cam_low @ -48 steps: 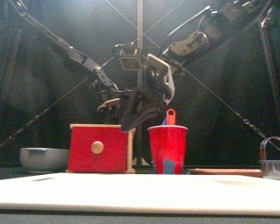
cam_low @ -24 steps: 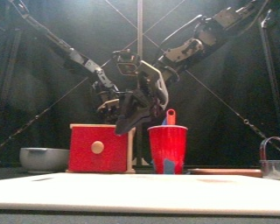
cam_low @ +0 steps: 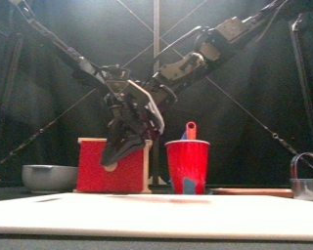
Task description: Close drawer
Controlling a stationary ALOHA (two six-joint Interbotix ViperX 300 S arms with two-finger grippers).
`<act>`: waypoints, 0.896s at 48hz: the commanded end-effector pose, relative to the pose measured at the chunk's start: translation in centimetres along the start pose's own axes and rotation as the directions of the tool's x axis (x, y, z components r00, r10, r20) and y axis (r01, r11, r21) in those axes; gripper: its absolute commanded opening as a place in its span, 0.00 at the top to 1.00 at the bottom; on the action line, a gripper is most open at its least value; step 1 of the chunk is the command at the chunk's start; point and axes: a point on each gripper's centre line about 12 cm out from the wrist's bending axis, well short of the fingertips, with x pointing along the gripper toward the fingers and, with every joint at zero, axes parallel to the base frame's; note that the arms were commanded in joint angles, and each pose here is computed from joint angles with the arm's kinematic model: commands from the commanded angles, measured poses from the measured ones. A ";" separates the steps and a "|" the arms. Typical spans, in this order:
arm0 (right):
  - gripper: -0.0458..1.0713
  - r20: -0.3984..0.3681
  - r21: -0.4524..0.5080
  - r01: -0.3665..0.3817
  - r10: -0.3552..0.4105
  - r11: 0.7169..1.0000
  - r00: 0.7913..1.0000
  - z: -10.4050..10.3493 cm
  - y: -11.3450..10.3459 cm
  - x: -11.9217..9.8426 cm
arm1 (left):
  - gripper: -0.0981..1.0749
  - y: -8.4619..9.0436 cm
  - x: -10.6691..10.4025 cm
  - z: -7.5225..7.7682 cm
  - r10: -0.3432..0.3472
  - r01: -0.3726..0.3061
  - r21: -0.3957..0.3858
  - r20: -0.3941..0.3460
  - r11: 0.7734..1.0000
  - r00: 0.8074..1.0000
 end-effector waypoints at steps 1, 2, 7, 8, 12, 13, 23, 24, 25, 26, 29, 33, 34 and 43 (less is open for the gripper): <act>0.92 0.045 -0.015 0.001 0.000 1.000 0.999 2.0 0.0 -0.7 | 0.60 -0.1 -0.7 0.8 0.006 -0.007 0.010 0.028 1.000 1.000; 0.92 0.041 -0.020 0.003 -0.002 1.000 0.999 2.0 0.0 -0.6 | 0.60 -0.1 -0.7 0.8 0.007 -0.008 0.013 0.028 1.000 1.000; 0.92 0.024 -0.046 0.013 -0.012 0.999 1.000 1.7 -0.2 -0.3 | 0.60 -0.1 -0.7 1.0 0.010 -0.011 0.016 0.035 1.000 0.999; 0.92 0.021 -0.049 0.016 -0.015 0.999 1.000 1.7 -0.3 -0.3 | 0.60 -0.1 -0.7 0.9 0.010 -0.010 0.015 0.035 1.000 0.999; 0.92 0.020 -0.059 0.028 -0.027 0.998 0.999 1.7 -0.9 -0.2 | 0.60 -0.1 -0.7 0.9 0.011 -0.011 0.018 0.036 1.000 0.999; 0.92 0.023 -0.065 0.032 -0.030 0.997 0.999 1.8 -1.1 -0.2 | 0.60 -0.1 -0.7 0.9 0.012 -0.013 0.020 0.037 1.000 0.999; 0.92 0.047 -0.111 0.079 -0.074 0.991 0.996 3.0 -3.2 -0.3 | 0.60 -0.1 -0.7 1.0 0.012 -0.013 0.032 0.041 0.999 0.999; 0.92 0.051 -0.120 0.086 -0.081 0.989 0.995 3.1 -3.5 -0.3 | 0.60 -0.1 -0.7 1.0 0.011 -0.013 0.037 0.041 0.999 0.999; 0.92 0.052 -0.122 0.091 -0.086 0.988 0.995 3.2 -3.8 -0.4 | 0.60 -0.1 -0.6 1.0 0.012 -0.014 0.036 0.039 0.999 0.999; 0.92 0.056 -0.125 0.098 -0.091 0.987 0.994 3.3 -4.1 -0.4 | 0.60 -0.1 -0.7 1.0 0.013 -0.014 0.038 0.042 0.999 0.999; 0.92 0.059 -0.133 0.111 -0.104 0.985 0.993 3.5 -4.8 -0.5 | 0.60 0.0 -0.7 1.0 0.013 -0.015 0.036 0.042 0.999 0.999; 0.92 0.066 -0.133 0.128 -0.120 0.983 0.991 3.8 -5.7 -0.6 | 0.60 0.0 -0.6 1.0 0.013 -0.014 0.036 0.040 0.999 0.999; 0.92 0.064 -0.134 0.130 -0.123 0.982 0.990 3.7 -5.9 -0.5 | 0.60 0.0 -0.5 1.0 0.013 -0.015 0.036 0.040 0.999 0.999; 0.92 0.071 -0.144 0.146 -0.137 0.979 0.988 3.9 -6.8 -0.4 | 0.60 0.1 0.2 1.1 0.012 -0.014 0.042 0.034 0.999 0.999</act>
